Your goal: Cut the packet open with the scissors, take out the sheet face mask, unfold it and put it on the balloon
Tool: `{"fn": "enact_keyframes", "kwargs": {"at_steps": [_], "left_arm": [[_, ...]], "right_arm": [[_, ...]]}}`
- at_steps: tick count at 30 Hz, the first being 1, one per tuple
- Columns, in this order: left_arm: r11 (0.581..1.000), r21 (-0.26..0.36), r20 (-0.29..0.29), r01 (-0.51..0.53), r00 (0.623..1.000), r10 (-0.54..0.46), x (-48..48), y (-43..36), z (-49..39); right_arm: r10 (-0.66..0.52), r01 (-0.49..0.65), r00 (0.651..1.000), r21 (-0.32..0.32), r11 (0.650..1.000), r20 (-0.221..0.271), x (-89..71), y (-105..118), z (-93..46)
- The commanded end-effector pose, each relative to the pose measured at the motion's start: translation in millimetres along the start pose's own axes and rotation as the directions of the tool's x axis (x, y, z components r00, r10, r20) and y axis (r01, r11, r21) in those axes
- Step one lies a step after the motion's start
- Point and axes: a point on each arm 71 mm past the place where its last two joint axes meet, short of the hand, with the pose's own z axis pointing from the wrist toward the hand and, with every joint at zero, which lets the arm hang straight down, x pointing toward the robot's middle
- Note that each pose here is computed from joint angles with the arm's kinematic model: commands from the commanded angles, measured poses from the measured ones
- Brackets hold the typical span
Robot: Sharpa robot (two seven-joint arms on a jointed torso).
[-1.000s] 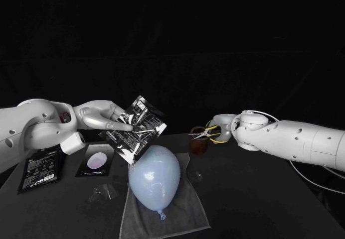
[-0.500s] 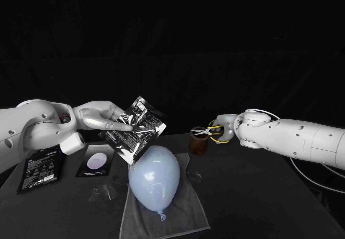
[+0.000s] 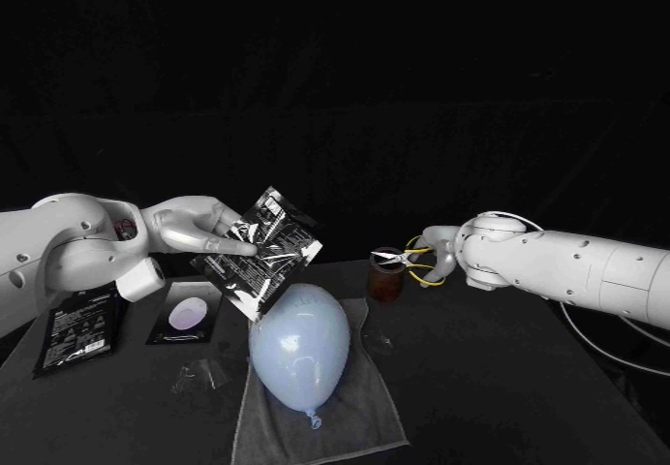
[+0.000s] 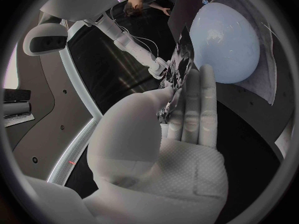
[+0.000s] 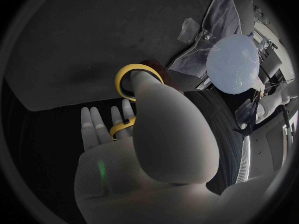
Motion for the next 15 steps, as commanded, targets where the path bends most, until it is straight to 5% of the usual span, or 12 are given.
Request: {"fn": "enact_keyframes", "kwargs": {"at_steps": [1, 15], "left_arm": [[1.000, 0.011, -0.010, 0.006, 1.000, -0.006, 0.7, -1.6, 0.5], [1.000, 0.010, -0.008, 0.006, 1.000, -0.006, 0.2, -1.2, 0.0]], "right_arm": [[0.039, -0.039, 0.999, -0.012, 0.999, -0.022, 0.3, 1.0, 0.4], [-0.017, 0.018, 0.999, -0.050, 0.999, 0.028, -2.1, 5.9, -2.0]]}}
